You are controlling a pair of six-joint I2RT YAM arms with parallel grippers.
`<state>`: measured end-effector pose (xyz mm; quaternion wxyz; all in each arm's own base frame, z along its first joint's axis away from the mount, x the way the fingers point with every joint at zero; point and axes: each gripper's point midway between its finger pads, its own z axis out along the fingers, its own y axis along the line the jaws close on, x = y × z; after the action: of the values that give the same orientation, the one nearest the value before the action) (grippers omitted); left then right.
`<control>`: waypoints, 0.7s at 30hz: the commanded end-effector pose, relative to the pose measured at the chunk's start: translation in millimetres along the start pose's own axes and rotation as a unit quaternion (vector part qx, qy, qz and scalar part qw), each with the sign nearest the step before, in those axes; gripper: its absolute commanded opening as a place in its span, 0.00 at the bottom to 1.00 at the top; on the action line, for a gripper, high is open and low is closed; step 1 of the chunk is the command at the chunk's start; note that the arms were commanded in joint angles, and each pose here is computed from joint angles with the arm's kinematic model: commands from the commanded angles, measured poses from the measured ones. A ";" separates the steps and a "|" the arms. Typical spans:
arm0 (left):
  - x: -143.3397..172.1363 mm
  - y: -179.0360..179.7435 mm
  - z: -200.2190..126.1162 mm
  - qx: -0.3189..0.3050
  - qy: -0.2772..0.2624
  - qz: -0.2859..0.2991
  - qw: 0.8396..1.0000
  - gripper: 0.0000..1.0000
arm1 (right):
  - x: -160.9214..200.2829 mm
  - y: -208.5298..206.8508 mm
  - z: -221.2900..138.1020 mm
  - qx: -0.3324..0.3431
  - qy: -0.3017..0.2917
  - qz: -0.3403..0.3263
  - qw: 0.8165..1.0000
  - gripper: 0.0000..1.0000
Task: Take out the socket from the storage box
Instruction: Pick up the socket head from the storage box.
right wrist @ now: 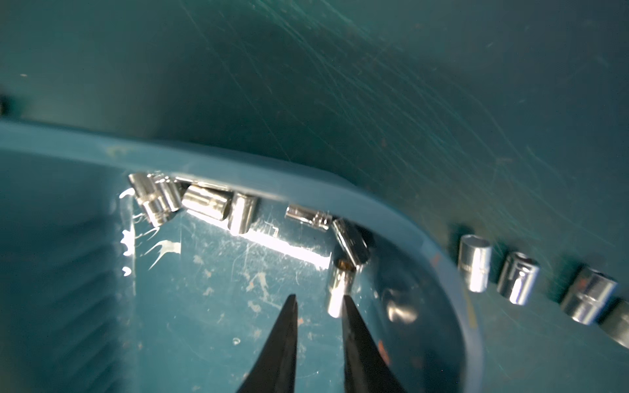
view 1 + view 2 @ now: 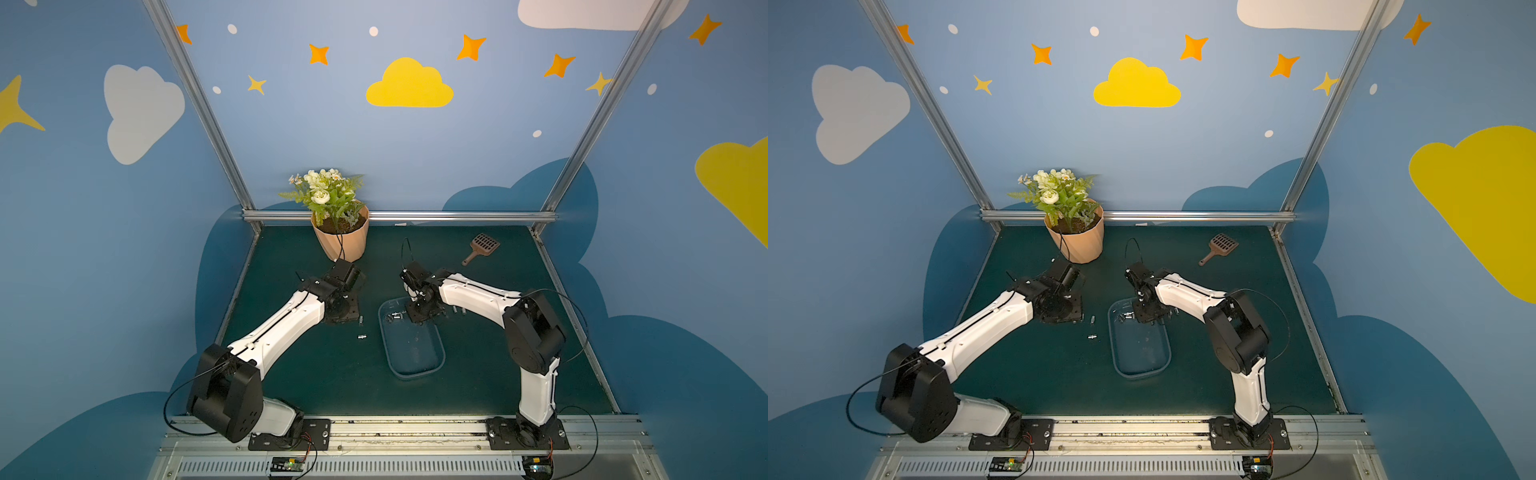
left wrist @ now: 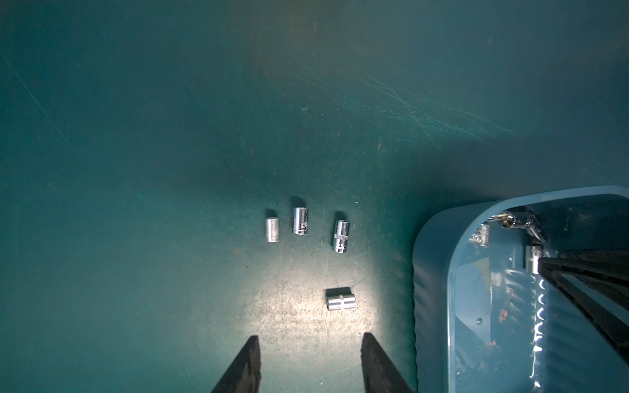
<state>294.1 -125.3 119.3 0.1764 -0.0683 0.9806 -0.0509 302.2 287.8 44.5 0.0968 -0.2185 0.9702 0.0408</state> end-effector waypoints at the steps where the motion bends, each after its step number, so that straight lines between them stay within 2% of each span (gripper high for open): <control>1: 0.1 0.7 -3.8 0.006 -0.004 -0.003 1.000 0.49 | 6.5 -2.5 3.8 0.019 0.023 0.007 1.000 0.25; 21: 1.0 3.5 1.5 0.024 -0.007 -0.004 1.000 0.50 | 14.0 -4.4 14.2 0.077 0.062 -0.006 0.995 0.25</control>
<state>293.6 -121.3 113.6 0.1780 -0.0730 0.9794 -0.0617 297.8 285.0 29.9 0.0662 -0.2192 0.9731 -0.0248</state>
